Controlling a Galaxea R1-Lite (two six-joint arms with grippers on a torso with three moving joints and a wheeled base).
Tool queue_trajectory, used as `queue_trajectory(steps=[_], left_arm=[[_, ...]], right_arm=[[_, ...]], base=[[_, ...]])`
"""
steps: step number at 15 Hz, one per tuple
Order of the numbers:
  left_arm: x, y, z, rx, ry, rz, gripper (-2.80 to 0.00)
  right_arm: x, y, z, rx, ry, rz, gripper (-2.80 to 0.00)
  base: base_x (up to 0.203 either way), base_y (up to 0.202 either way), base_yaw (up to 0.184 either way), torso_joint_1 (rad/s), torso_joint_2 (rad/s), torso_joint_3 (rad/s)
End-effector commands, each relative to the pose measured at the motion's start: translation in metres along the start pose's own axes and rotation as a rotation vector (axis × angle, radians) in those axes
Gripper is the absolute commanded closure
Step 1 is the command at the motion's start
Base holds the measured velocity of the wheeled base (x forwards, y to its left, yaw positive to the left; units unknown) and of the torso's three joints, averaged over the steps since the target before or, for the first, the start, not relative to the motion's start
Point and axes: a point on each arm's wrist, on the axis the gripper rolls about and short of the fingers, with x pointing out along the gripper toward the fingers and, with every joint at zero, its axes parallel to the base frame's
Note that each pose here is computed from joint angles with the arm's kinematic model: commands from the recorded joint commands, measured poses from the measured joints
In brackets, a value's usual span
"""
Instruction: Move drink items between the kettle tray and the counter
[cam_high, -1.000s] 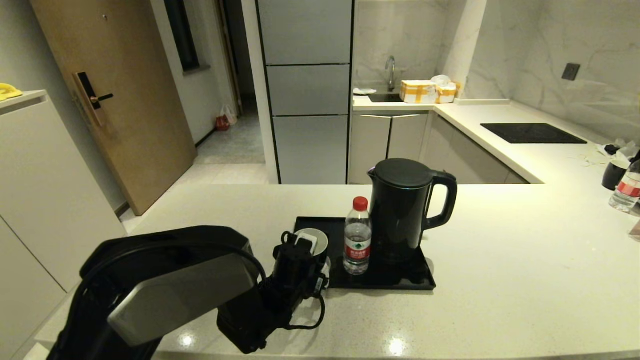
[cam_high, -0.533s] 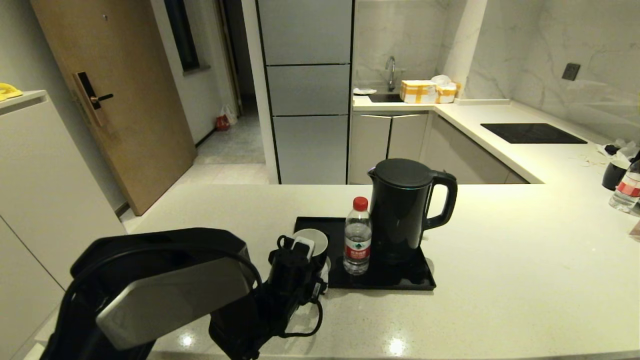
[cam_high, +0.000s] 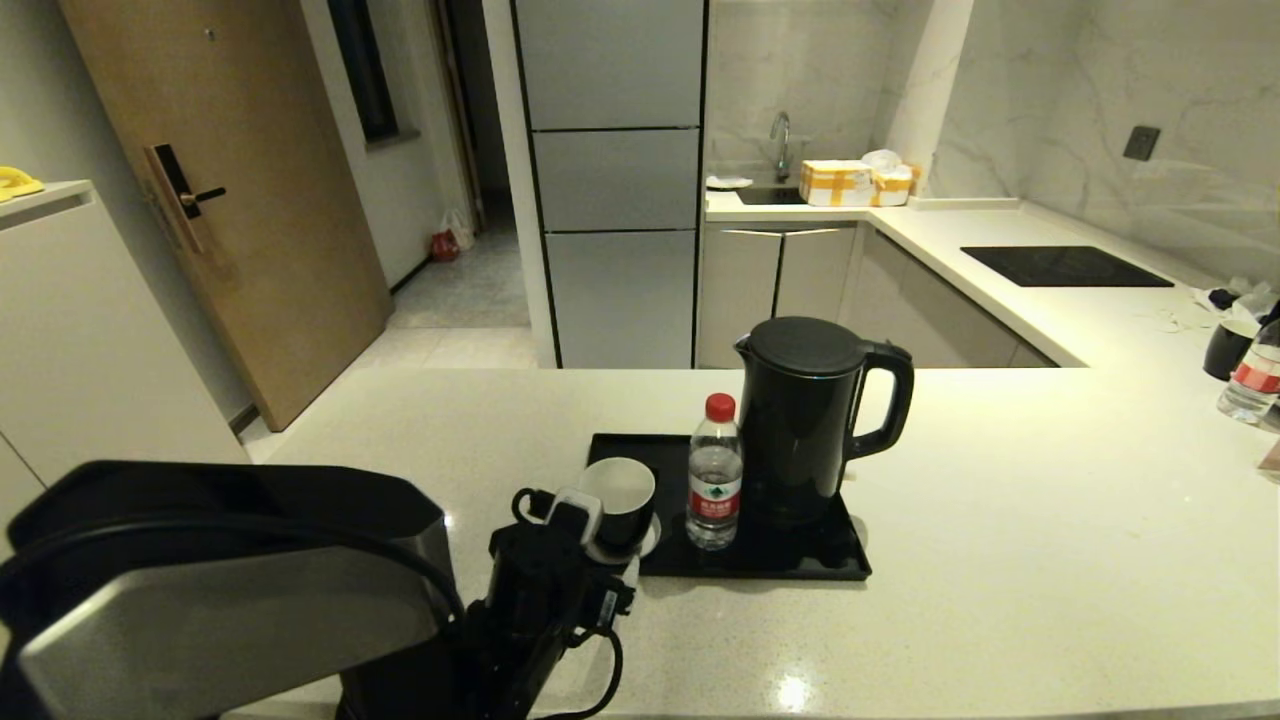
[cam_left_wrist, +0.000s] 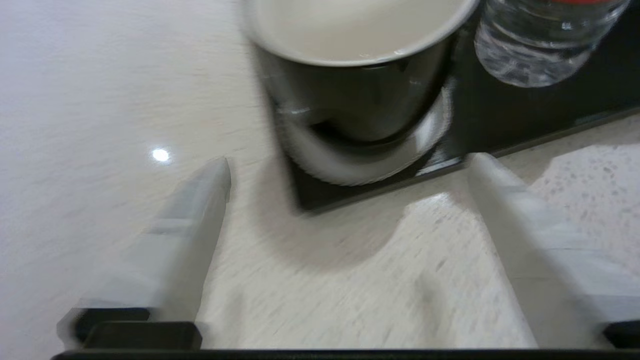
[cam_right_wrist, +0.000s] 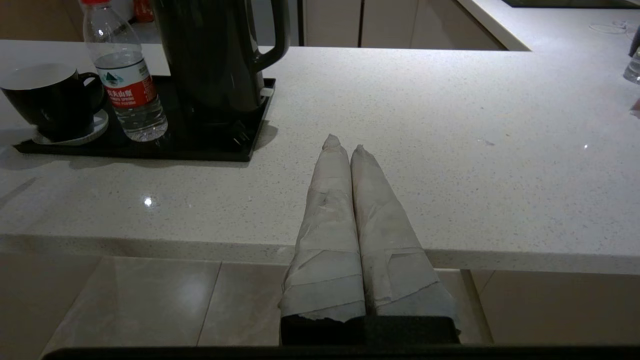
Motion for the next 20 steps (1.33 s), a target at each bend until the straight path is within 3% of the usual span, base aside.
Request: queue_trajectory(steps=[1, 2, 5, 8, 10, 11, 13, 16, 18, 20], left_arm=[[-0.03, 0.015, 0.019, -0.026, -0.058, 0.038, 0.0], [-0.051, 0.027, 0.032, -0.049, -0.103, 0.078, 0.0], [-0.091, 0.053, 0.046, -0.081, -0.134, 0.179, 0.0], [-0.158, 0.093, 0.082, -0.184, -0.206, 0.275, 0.0], [-0.214, 0.12, 0.092, -0.256, -0.182, 0.335, 0.0], [-0.246, 0.132, 0.091, -0.285, -0.132, 0.365, 0.0], [-0.308, 0.15, 0.076, -0.34, -0.02, 0.442, 0.0], [-0.383, 0.152, 0.045, -0.436, -0.051, 0.512, 0.0], [-0.413, 0.135, 0.016, -0.43, -0.064, 0.494, 0.0], [-0.423, 0.115, -0.022, -0.367, -0.129, 0.396, 0.0]], right_arm=[[0.0, 0.0, 0.0, -0.001, 0.001, 0.001, 0.0], [0.0, 0.0, 0.0, -0.001, 0.001, 0.001, 0.0], [0.0, 0.0, 0.0, -0.001, 0.001, 0.001, 0.0], [0.0, 0.0, 0.0, -0.001, 0.001, 0.001, 0.0], [0.0, 0.0, 0.0, -0.001, 0.001, 0.001, 0.0], [0.0, 0.0, 0.0, -0.001, 0.001, 0.001, 0.0], [0.0, 0.0, 0.0, -0.001, 0.001, 0.001, 0.0], [0.0, 0.0, 0.0, -0.001, 0.001, 0.001, 0.0], [0.0, 0.0, 0.0, -0.001, 0.001, 0.001, 0.0], [0.0, 0.0, 0.0, -0.001, 0.001, 0.001, 0.0]], base=[[0.0, 0.0, 0.0, 0.0, 0.0, 0.0], [0.0, 0.0, 0.0, 0.0, 0.0, 0.0], [0.0, 0.0, 0.0, 0.0, 0.0, 0.0], [0.0, 0.0, 0.0, 0.0, 0.0, 0.0], [0.0, 0.0, 0.0, 0.0, 0.0, 0.0], [0.0, 0.0, 0.0, 0.0, 0.0, 0.0], [0.0, 0.0, 0.0, 0.0, 0.0, 0.0], [0.0, 0.0, 0.0, 0.0, 0.0, 0.0], [0.0, 0.0, 0.0, 0.0, 0.0, 0.0], [0.0, 0.0, 0.0, 0.0, 0.0, 0.0]])
